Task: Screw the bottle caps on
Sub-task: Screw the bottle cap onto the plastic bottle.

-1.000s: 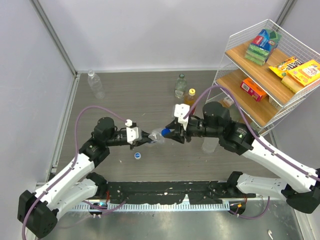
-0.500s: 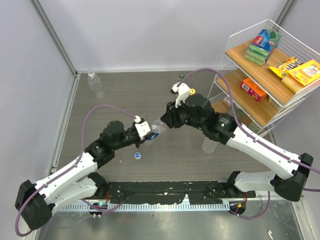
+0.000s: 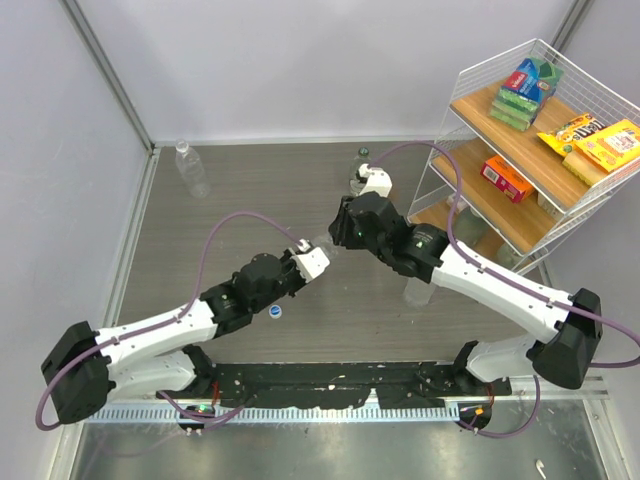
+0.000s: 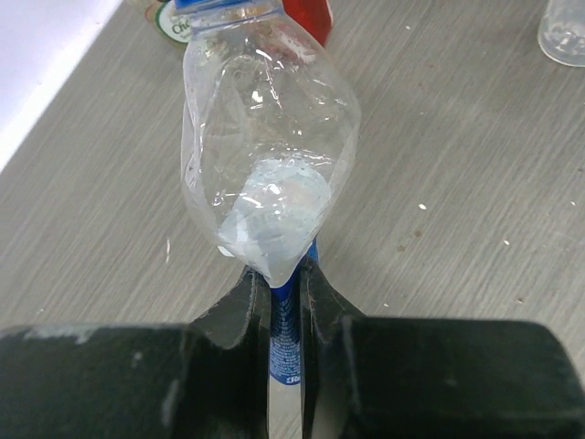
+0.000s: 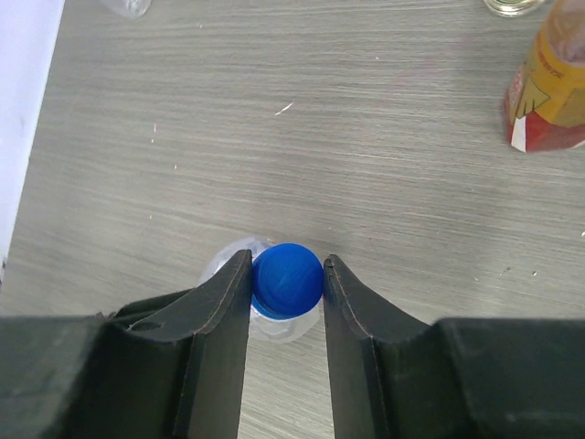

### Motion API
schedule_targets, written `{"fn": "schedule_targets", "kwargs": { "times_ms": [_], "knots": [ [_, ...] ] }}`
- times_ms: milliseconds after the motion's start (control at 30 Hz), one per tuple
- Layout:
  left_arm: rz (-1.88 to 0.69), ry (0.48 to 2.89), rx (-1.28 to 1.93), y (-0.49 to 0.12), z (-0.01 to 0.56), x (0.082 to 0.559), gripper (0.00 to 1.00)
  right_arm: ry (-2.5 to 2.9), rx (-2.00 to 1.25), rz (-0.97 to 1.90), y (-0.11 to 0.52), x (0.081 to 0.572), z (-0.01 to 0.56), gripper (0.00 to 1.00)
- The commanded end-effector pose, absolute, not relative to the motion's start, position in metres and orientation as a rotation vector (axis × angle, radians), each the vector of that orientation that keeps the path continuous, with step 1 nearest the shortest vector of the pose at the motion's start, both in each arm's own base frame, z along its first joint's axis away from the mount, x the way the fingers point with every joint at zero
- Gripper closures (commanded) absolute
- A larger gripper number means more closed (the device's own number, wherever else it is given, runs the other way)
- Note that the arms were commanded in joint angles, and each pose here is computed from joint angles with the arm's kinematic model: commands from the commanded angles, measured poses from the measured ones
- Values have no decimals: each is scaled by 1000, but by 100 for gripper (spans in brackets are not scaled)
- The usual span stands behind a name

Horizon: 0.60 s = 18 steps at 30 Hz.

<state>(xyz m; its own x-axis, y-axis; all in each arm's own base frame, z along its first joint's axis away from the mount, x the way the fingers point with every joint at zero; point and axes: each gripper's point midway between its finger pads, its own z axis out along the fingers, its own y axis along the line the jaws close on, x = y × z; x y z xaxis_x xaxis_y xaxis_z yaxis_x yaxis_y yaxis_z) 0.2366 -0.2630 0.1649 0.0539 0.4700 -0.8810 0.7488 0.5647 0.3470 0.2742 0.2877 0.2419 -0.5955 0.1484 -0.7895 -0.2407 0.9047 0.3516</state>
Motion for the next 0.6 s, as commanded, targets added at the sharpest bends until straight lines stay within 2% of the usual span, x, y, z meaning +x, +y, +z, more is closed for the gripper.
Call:
{"fn": "schedule_targets", "kwargs": {
  "times_ms": [0,300,533,567],
  "knots": [
    [-360,1183,800,-291,292,245,100,2224,100,434,277,274,212,99],
    [-246,1159,793,-296,285,247,100,2190,305,509,287,285,219,99],
    [-249,1163,831,-303,275,243,100,2166,312,562,298,290,226,99],
    [-258,1160,830,-302,275,241,100,2162,298,552,296,290,228,96]
  ]
}}
